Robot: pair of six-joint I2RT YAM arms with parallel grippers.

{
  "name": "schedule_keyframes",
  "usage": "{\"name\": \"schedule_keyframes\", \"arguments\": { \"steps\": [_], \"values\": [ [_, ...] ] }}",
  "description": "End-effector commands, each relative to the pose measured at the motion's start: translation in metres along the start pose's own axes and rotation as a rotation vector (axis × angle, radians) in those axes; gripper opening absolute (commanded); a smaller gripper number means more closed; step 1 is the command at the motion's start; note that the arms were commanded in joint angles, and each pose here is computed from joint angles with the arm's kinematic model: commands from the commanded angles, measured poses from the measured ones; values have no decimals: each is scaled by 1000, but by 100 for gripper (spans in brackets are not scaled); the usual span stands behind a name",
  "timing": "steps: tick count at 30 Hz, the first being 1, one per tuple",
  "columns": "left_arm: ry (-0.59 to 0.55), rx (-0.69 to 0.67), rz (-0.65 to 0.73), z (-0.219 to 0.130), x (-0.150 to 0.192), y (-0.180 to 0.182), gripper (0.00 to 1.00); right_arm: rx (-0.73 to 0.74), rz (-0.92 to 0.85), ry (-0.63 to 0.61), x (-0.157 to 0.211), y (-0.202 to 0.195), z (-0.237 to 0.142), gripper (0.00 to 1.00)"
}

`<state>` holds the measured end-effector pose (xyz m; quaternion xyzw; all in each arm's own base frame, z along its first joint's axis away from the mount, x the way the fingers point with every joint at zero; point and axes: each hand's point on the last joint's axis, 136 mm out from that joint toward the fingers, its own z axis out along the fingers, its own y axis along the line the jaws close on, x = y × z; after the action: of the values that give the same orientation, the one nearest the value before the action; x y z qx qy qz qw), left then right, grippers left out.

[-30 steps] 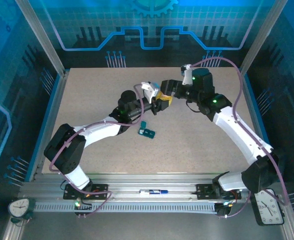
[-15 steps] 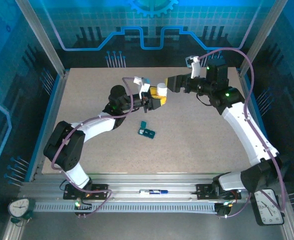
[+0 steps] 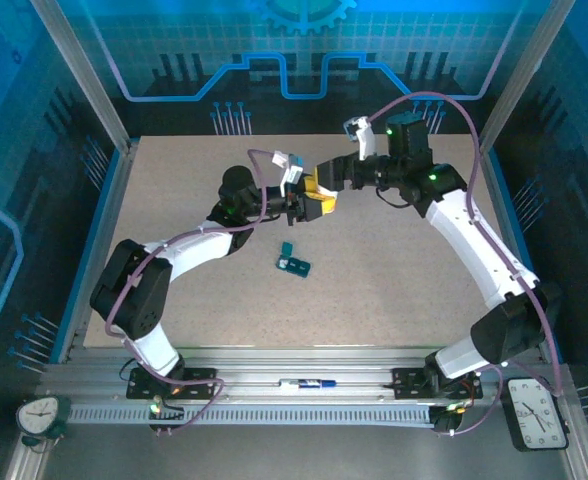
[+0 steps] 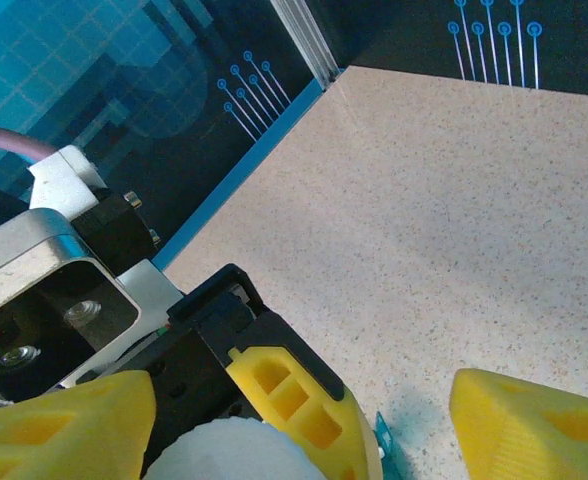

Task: Sort the pills into containers

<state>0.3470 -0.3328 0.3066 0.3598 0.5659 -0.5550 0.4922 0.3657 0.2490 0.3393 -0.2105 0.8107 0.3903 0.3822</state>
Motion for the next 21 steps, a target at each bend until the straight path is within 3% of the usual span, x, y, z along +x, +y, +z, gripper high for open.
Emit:
{"name": "schedule_keyframes", "arguments": {
  "steps": [1,7,12,21],
  "values": [
    [-8,34,19,1,-12,-3,0,-37,-16,11,-3,11,3,72],
    [-5,33,17,1,-11,-3,0,-55,-9,36,5,13,9,57],
    [-3,33,15,1,-12,-3,0,-58,-8,53,11,15,10,56],
    [-4,30,16,0,-13,-4,0,-56,-7,52,15,16,6,37]
  ]
}}
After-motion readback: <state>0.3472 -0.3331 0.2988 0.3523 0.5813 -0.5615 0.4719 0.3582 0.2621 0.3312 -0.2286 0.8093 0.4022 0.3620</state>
